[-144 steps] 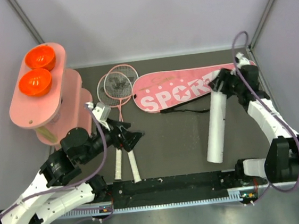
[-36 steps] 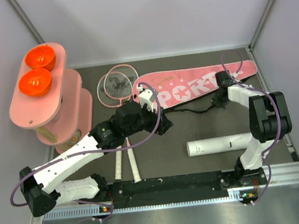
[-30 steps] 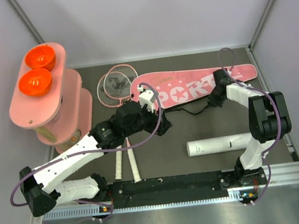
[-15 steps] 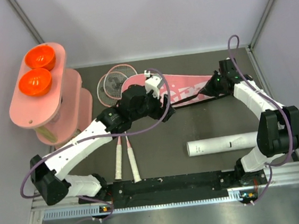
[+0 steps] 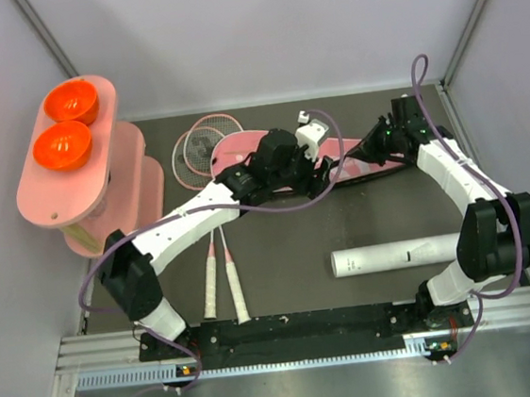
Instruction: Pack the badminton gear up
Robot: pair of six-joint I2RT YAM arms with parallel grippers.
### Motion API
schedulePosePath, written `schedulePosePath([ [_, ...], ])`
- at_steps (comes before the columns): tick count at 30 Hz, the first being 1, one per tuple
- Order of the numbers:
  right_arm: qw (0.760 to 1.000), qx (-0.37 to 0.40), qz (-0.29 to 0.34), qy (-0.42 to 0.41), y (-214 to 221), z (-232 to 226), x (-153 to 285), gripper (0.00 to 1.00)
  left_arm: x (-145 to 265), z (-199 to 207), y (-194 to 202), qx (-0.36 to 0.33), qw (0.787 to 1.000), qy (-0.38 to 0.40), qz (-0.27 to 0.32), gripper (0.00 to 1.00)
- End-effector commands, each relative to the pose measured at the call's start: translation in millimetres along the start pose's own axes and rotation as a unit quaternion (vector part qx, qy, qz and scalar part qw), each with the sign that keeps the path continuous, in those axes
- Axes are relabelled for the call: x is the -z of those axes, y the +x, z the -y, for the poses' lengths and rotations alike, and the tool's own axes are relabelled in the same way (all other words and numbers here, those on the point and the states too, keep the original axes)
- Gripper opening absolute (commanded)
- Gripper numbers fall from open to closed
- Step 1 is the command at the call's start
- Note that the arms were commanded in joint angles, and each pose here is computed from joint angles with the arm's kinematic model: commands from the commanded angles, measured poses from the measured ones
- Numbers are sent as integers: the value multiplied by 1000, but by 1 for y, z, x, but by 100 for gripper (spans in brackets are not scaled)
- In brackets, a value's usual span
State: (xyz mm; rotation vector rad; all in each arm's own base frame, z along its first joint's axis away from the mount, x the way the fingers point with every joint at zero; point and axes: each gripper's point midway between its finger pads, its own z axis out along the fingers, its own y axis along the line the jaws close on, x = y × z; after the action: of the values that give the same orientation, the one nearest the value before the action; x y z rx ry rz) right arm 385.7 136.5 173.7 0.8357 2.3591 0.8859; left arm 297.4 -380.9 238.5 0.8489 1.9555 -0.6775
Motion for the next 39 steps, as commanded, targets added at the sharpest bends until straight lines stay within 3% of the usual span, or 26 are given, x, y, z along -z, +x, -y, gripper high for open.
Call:
schedulePosePath([
  [1,997,20,14,-74,-6,-51,31,0,-12,-11,-30,-39,998,-18,43,75],
  [5,996,20,13,-80,-5,-54,35,0,-27,-23,-28,-39,997,-43,41,74],
  [8,996,22,15,-84,-6,-57,38,0,-17,-55,-34,23,989,-137,57,55],
  [9,996,23,15,-86,-6,-58,38,0,-15,-57,-28,60,987,-140,57,53],
  [11,996,23,12,-88,-5,-59,38,0,2,-45,-40,91,987,-98,91,55],
  [12,996,23,13,-90,-6,-61,39,0,2,-40,-21,115,986,-85,85,58],
  [14,995,18,9,-95,-6,-65,40,0,26,-28,-40,135,979,-54,141,64],
  [15,995,15,9,-98,-7,-67,41,0,27,-25,-23,166,975,-45,138,65],
  [17,995,4,10,-104,-8,-72,42,0,45,-19,-31,193,966,-29,172,71],
  [25,991,-18,15,-128,-12,-90,53,0,34,-18,19,327,937,-23,125,75],
  [29,989,-42,12,-139,-11,-95,57,0,15,-6,31,397,911,20,113,70],
  [33,987,-53,20,-150,-13,-100,63,0,3,-4,24,432,884,66,165,62],
  [39,986,-59,27,-156,-16,-104,69,0,-32,-23,40,474,859,45,185,61],
])
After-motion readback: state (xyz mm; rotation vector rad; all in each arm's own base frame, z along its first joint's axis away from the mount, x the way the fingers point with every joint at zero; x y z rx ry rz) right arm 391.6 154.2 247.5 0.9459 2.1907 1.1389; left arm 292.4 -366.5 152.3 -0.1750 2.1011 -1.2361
